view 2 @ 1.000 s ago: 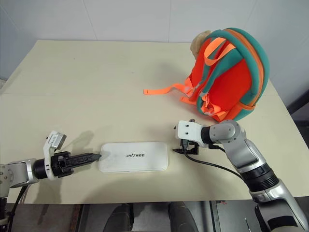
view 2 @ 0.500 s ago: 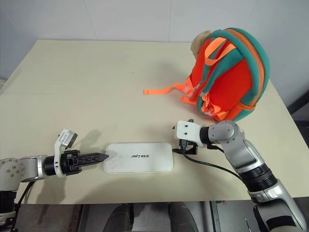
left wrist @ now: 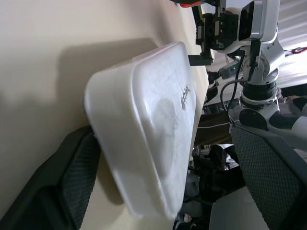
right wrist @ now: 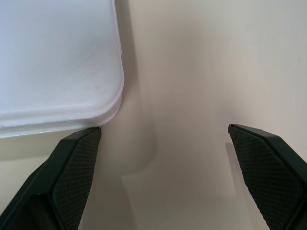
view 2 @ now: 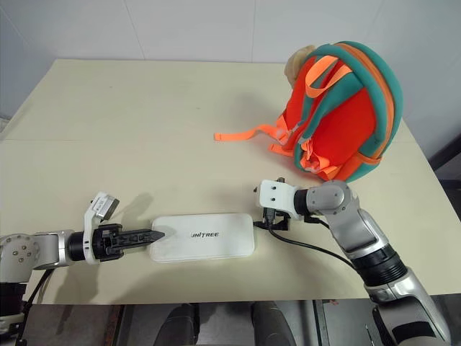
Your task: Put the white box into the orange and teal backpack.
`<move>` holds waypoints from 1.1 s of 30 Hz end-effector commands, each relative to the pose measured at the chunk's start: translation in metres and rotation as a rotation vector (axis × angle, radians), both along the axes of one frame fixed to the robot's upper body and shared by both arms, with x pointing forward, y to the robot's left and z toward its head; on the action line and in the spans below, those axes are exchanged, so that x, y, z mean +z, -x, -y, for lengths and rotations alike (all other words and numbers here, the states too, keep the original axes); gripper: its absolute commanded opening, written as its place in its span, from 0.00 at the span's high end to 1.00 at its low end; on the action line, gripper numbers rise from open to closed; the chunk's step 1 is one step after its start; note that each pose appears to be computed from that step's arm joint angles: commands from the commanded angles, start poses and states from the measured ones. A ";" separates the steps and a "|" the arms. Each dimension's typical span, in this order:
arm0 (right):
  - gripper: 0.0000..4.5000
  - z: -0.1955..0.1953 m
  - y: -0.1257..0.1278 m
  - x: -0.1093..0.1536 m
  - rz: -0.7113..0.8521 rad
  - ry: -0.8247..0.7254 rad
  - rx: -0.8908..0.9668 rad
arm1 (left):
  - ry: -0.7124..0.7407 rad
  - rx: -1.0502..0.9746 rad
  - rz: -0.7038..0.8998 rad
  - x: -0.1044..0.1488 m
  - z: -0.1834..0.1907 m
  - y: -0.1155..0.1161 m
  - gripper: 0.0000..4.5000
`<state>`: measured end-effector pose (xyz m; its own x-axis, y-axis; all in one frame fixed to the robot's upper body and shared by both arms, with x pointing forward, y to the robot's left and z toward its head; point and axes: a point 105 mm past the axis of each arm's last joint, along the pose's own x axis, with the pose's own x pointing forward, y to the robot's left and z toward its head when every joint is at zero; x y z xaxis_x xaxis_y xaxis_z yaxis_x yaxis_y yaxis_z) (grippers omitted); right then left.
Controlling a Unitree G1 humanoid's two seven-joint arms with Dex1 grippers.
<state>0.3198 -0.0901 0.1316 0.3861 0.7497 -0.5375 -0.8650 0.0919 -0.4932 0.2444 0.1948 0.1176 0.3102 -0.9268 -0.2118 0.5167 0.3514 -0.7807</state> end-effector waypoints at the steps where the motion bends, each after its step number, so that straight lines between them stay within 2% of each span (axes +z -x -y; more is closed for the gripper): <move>1: 0.00 -0.008 0.001 0.006 0.022 -0.008 0.031 | 0.015 -0.035 0.039 0.007 0.007 0.001 0.01; 9: 0.00 -0.006 -0.003 0.006 0.031 0.002 0.021 | 0.031 -0.020 0.047 0.005 0.007 -0.003 0.01; 12: 0.00 -0.005 -0.003 0.006 0.032 0.002 0.018 | 0.038 -0.002 0.051 0.006 0.005 -0.006 0.14; 19: 0.00 -0.002 -0.005 0.008 0.041 0.002 0.010 | 0.058 -0.016 0.052 0.010 0.008 -0.006 0.63; 21: 0.00 -0.002 -0.006 0.009 0.045 -0.002 0.010 | 0.067 -0.014 0.055 0.011 0.008 -0.007 0.70; 28: 0.00 -0.002 -0.008 0.019 0.063 -0.052 -0.010 | 0.106 0.069 0.111 0.022 0.003 -0.015 0.71; 33: 0.00 0.010 -0.017 0.037 0.089 -0.139 -0.090 | 0.161 0.188 0.171 0.037 -0.009 -0.023 0.71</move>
